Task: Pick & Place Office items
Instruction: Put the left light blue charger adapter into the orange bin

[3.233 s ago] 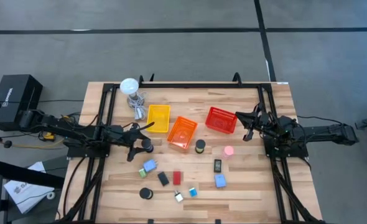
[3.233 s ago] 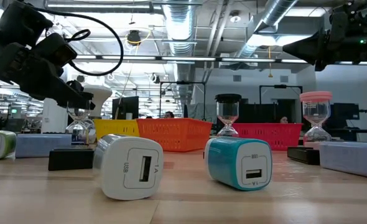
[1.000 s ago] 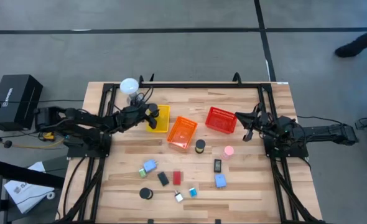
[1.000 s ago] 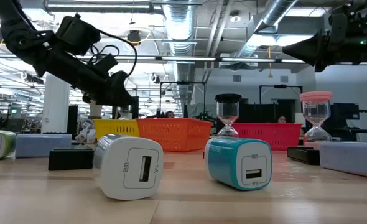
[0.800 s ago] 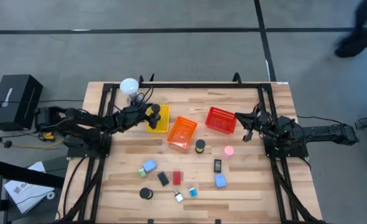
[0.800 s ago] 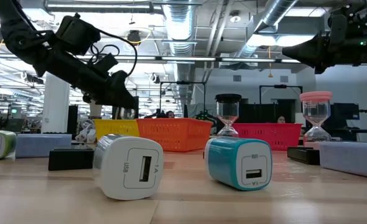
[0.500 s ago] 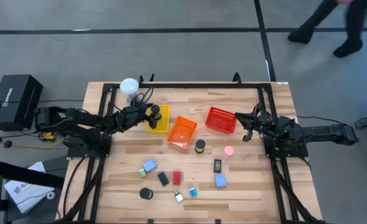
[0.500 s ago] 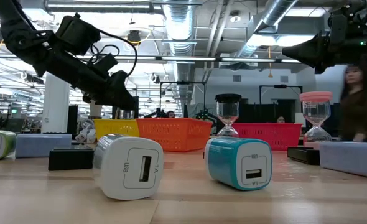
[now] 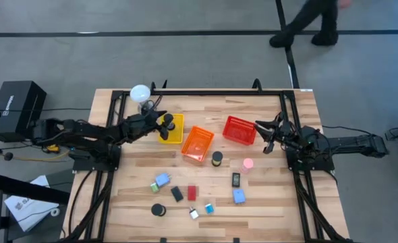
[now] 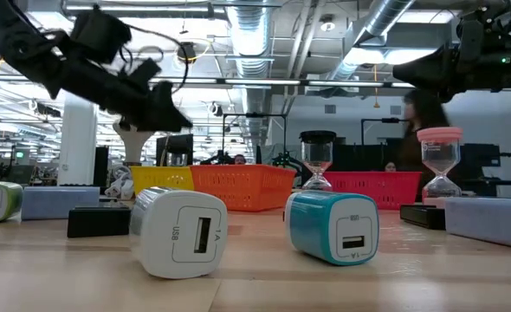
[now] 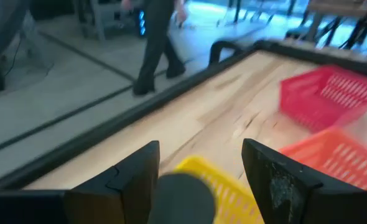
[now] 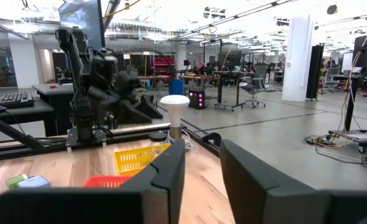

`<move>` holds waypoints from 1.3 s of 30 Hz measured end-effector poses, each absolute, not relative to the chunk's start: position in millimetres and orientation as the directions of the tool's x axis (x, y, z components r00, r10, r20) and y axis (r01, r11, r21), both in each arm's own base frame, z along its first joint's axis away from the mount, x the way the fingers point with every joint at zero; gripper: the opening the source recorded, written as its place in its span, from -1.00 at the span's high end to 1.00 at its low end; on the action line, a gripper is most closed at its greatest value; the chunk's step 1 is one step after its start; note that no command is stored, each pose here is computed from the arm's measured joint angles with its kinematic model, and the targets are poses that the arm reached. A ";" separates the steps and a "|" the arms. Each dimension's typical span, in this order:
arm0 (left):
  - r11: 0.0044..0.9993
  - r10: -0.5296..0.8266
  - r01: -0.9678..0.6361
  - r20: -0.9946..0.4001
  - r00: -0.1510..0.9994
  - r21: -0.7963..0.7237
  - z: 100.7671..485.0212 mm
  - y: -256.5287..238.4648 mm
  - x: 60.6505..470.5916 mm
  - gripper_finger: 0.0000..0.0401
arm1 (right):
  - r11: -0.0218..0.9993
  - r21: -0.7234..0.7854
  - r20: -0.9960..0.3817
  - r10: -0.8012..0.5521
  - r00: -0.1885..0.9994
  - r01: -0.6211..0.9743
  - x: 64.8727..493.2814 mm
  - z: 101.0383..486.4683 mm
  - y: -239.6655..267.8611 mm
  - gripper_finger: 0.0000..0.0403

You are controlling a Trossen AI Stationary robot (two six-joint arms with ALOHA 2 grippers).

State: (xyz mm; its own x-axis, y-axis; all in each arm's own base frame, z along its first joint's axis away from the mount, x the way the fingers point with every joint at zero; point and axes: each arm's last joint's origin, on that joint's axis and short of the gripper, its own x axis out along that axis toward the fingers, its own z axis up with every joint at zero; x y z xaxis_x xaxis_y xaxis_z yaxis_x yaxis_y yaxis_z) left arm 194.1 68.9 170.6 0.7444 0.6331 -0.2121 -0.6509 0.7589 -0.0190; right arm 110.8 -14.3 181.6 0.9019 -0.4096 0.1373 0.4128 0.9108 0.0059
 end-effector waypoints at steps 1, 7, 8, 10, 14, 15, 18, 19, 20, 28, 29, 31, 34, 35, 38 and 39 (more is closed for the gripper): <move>0.770 0.623 -0.637 -0.188 0.759 -0.023 175.5 66.8 193.0 -0.11 | 0.911 0.006 0.137 -0.409 0.902 0.412 110.8 181.6 -14.3 0.49; 0.877 0.472 -0.474 -0.050 0.880 -0.073 202.7 52.1 185.2 -0.07 | 0.912 0.006 0.137 -0.406 0.903 0.409 110.8 181.5 -14.2 0.37; 0.898 0.431 -0.432 -0.033 0.902 -0.079 205.9 49.0 184.2 -0.07 | 0.913 0.006 0.138 -0.405 0.904 0.408 110.9 181.6 -14.1 0.36; 0.936 0.343 -0.342 -0.001 0.939 -0.086 211.4 42.1 182.8 -0.06 | 0.922 0.002 0.139 -0.384 0.913 0.387 111.1 181.6 -13.5 0.34; 0.980 0.184 -0.180 0.034 0.982 -0.087 217.4 28.3 181.5 -0.04 | 0.950 0.036 0.143 -0.312 0.939 0.310 111.9 181.8 -11.3 0.34; 0.985 0.150 -0.147 0.038 0.988 -0.087 217.9 24.9 181.7 -0.03 | 0.955 0.047 0.144 -0.297 0.944 0.293 112.0 181.8 -10.9 0.34; 0.995 0.049 -0.046 0.035 0.998 -0.085 217.6 14.8 182.8 -0.01 | 0.963 0.073 0.145 -0.268 0.952 0.260 112.3 181.9 -10.0 0.34; 0.996 0.017 -0.014 0.035 0.999 -0.085 217.6 11.5 183.0 0.00 | 0.965 0.082 0.145 -0.261 0.954 0.251 112.3 181.9 -9.8 0.34; 0.996 -0.009 0.012 0.033 0.999 -0.084 217.4 8.2 183.4 0.00 | 0.966 0.090 0.145 -0.254 0.956 0.243 112.4 181.8 -9.6 0.34; 0.987 -0.111 0.111 0.013 0.994 -0.117 214.3 -15.5 184.6 0.04 | 0.975 0.134 0.169 -0.199 0.965 0.177 112.4 184.0 -8.0 0.34; 0.985 -0.096 0.097 0.015 0.995 -0.141 214.4 -17.0 184.5 0.03 | 0.977 0.134 0.178 -0.189 0.966 0.166 113.0 185.0 -7.6 0.34; 0.984 -0.063 0.063 0.005 0.998 -0.167 214.4 -18.9 186.9 0.02 | 0.979 0.127 0.138 -0.175 0.975 0.158 117.1 182.3 -6.6 0.34; 0.984 -0.052 0.047 -0.023 0.998 -0.169 219.7 -22.0 193.1 0.01 | 0.981 0.121 0.099 -0.163 0.982 0.151 123.9 186.0 -4.7 0.34; 0.985 -0.047 0.040 -0.038 0.998 -0.168 222.5 -23.0 195.9 0.01 | 0.982 0.123 0.109 -0.159 0.981 0.145 126.5 191.1 -4.1 0.34; 0.988 -0.022 0.001 -0.132 0.991 -0.157 227.8 -24.2 205.6 0.02 | 0.984 0.118 0.079 -0.141 0.987 0.131 137.6 196.7 -1.4 0.34; 0.989 -0.018 -0.008 -0.172 0.985 -0.151 229.6 -24.5 209.2 0.02 | 0.986 0.114 0.056 -0.132 0.990 0.125 142.3 198.1 -0.2 0.34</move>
